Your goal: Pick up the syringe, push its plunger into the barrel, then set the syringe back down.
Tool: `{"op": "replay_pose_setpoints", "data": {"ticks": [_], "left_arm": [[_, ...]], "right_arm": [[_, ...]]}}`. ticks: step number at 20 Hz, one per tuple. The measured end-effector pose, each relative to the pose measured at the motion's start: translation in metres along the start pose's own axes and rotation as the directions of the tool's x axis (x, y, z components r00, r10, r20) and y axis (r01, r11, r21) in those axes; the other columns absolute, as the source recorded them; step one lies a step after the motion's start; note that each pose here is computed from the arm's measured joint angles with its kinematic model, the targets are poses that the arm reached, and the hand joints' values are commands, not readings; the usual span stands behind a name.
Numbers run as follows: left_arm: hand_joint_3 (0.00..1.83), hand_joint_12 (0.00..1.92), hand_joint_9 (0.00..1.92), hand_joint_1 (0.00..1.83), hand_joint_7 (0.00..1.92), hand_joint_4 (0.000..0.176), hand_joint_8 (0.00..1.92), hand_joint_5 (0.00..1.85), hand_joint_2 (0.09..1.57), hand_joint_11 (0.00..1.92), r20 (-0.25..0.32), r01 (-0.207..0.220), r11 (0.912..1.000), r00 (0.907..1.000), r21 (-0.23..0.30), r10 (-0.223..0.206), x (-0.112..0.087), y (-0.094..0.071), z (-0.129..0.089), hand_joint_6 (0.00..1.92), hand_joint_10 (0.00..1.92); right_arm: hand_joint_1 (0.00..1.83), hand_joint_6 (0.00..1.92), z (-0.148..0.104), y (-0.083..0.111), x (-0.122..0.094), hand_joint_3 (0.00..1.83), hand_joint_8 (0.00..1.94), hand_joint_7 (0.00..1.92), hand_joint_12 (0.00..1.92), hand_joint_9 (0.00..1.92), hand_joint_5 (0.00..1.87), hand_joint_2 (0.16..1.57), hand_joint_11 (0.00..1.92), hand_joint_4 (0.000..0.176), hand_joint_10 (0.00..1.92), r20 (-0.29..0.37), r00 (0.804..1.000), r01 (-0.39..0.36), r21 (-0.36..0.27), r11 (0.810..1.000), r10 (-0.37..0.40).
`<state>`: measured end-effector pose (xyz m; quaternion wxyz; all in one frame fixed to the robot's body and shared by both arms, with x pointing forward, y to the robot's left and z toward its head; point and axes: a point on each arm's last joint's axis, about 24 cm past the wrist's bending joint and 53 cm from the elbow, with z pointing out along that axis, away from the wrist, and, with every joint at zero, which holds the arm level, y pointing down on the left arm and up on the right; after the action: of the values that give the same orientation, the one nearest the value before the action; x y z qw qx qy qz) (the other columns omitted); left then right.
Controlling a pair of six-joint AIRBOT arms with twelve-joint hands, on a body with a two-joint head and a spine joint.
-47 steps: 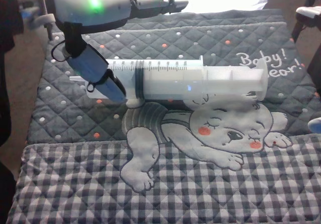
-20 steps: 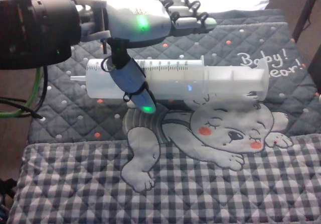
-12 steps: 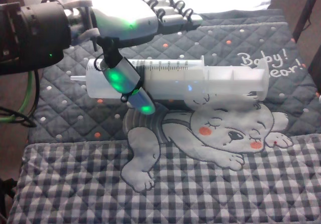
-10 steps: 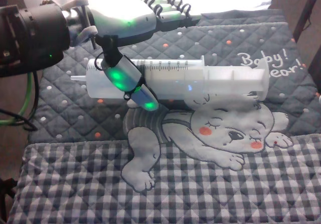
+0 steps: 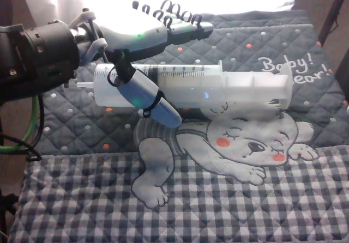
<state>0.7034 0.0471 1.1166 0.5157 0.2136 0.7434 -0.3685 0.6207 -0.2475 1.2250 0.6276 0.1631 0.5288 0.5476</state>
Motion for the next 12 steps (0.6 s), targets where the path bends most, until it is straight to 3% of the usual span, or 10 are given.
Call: {"op": "replay_pose_setpoints", "data": {"ticks": [1,3,5,6,7,8,9,12], "left_arm": [[0.0,0.05,0.07,0.54,0.14,0.0,0.01,0.04,0.67,0.1,-0.015,-0.042,0.9991,0.999,-0.004,0.042,0.001,0.001,0.001,0.01,0.01],[0.01,0.04,0.02,0.6,0.09,0.0,0.0,0.0,0.68,0.07,-0.035,-0.18,0.9836,0.983,0.01,0.18,-0.006,-0.006,0.01,0.0,0.0],[0.01,0.06,0.03,0.63,0.06,0.0,0.0,0.0,0.7,0.11,-0.033,-0.242,0.9696,0.9694,0.036,0.243,-0.01,-0.014,0.018,0.0,0.01],[0.01,0.07,0.06,0.64,0.07,0.0,0.01,0.01,0.71,0.14,-0.043,-0.31,0.9493,0.9491,0.054,0.312,-0.005,-0.018,0.022,0.0,0.01],[0.01,0.09,0.09,0.66,0.09,0.0,0.01,0.02,0.71,0.18,-0.05,-0.346,0.9357,0.9354,0.068,0.35,-0.002,-0.021,0.024,0.01,0.03],[0.0,0.11,0.11,0.68,0.12,0.0,0.01,0.03,0.72,0.18,-0.057,-0.37,0.9258,0.9255,0.078,0.374,0.001,-0.023,0.026,0.0,0.01],[0.0,0.12,0.13,0.69,0.13,0.0,0.01,0.04,0.72,0.2,-0.059,-0.38,0.9217,0.9212,0.079,0.384,0.001,-0.022,0.027,0.0,0.01],[0.0,0.5,0.17,0.66,0.15,0.0,0.0,0.05,0.73,0.06,-0.067,-0.391,0.918,0.9161,0.066,0.395,0.001,-0.017,0.026,0.0,0.0]], "right_arm": [[0.78,0.0,0.0,0.0,0.0,0.0,0.01,0.36,0.0,0.3,0.29,0.69,0.18,0.0,0.0,0.0,1.0,0.001,0.0,1.0,-0.001],[0.78,0.0,0.0,-0.001,0.0,0.0,0.0,0.36,0.0,0.27,0.28,0.7,0.17,0.0,0.0,-0.001,1.0,0.003,0.0,1.0,-0.003],[0.79,0.0,0.0,-0.001,0.001,0.0,0.01,0.37,0.01,0.27,0.29,0.7,0.18,0.0,0.0,-0.004,1.0,0.002,0.0,1.0,-0.002],[0.78,0.01,0.0,-0.001,0.001,0.0,0.01,0.37,0.01,0.27,0.29,0.7,0.19,0.0,0.0,-0.004,1.0,0.002,0.0,1.0,-0.002],[0.76,0.0,0.0,-0.001,0.0,0.0,0.0,0.36,0.02,0.27,0.29,0.7,0.2,0.0,0.0,-0.003,1.0,0.004,0.0,1.0,-0.004],[0.76,0.0,0.0,-0.002,-0.001,0.0,0.0,0.35,0.01,0.27,0.29,0.69,0.19,0.0,0.0,0.0,1.0,0.004,0.002,1.0,-0.004],[0.76,0.0,0.0,-0.002,-0.001,0.0,0.0,0.35,0.01,0.27,0.29,0.7,0.2,0.0,0.0,0.0,1.0,0.003,0.002,1.0,-0.003],[0.77,0.0,0.0,-0.001,0.0,0.0,0.0,0.35,0.01,0.26,0.29,0.69,0.2,0.0,0.0,-0.003,1.0,0.003,0.0,1.0,-0.003]]}}
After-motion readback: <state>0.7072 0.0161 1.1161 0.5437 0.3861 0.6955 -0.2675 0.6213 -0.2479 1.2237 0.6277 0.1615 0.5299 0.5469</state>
